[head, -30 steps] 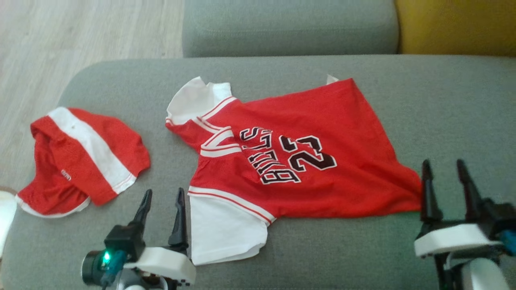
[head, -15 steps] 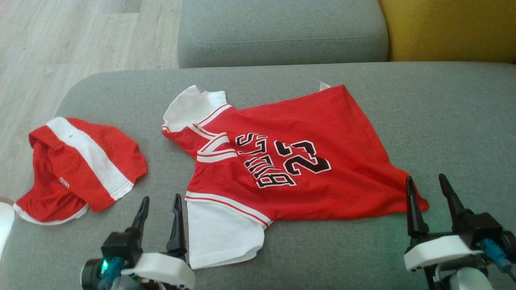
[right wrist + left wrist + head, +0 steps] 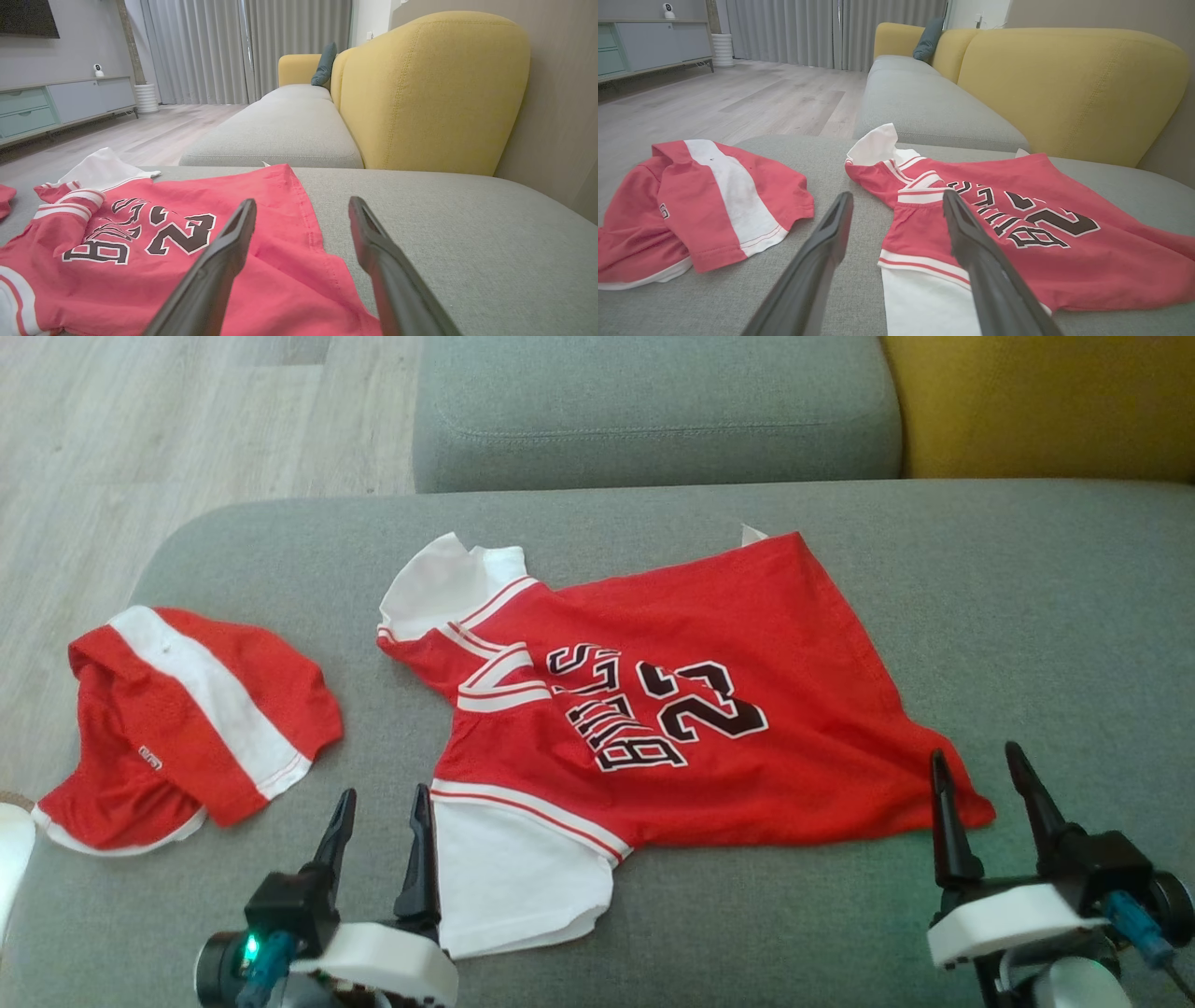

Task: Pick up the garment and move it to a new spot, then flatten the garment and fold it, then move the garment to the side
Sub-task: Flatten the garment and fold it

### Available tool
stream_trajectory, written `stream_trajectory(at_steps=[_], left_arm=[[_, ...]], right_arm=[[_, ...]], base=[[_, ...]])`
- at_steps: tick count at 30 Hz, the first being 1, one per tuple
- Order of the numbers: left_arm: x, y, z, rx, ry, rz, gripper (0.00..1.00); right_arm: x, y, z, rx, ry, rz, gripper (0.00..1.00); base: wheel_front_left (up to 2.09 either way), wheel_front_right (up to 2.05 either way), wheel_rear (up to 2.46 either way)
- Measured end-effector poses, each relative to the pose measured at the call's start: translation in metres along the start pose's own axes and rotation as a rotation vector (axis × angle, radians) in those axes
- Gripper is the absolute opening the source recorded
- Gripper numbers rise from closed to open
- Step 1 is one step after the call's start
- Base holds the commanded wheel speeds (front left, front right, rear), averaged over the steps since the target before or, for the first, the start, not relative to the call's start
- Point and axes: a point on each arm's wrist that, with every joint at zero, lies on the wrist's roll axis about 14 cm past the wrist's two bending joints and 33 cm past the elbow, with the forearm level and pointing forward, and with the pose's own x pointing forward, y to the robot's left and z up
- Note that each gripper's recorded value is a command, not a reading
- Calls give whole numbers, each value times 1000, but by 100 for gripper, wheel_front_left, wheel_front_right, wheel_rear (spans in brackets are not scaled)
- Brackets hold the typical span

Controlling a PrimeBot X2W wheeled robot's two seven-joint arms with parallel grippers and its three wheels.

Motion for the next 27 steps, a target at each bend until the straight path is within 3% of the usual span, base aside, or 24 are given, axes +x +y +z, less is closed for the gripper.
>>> stream_trajectory(at_steps=[10,21,27], left_arm=[[-8,-2,-21,1,66,-15,100],[-51,-7,-113,-94,492,-14,100],[-58,-3,-127,-130,570,24,100]], right_arm=[[-1,2,0,23,-2,4,100],[-1,1,-6,34,17,-4,100],[-1,-2,-9,35,24,-11,100]], base=[[0,0,0],[0,0,0],[0,0,0]])
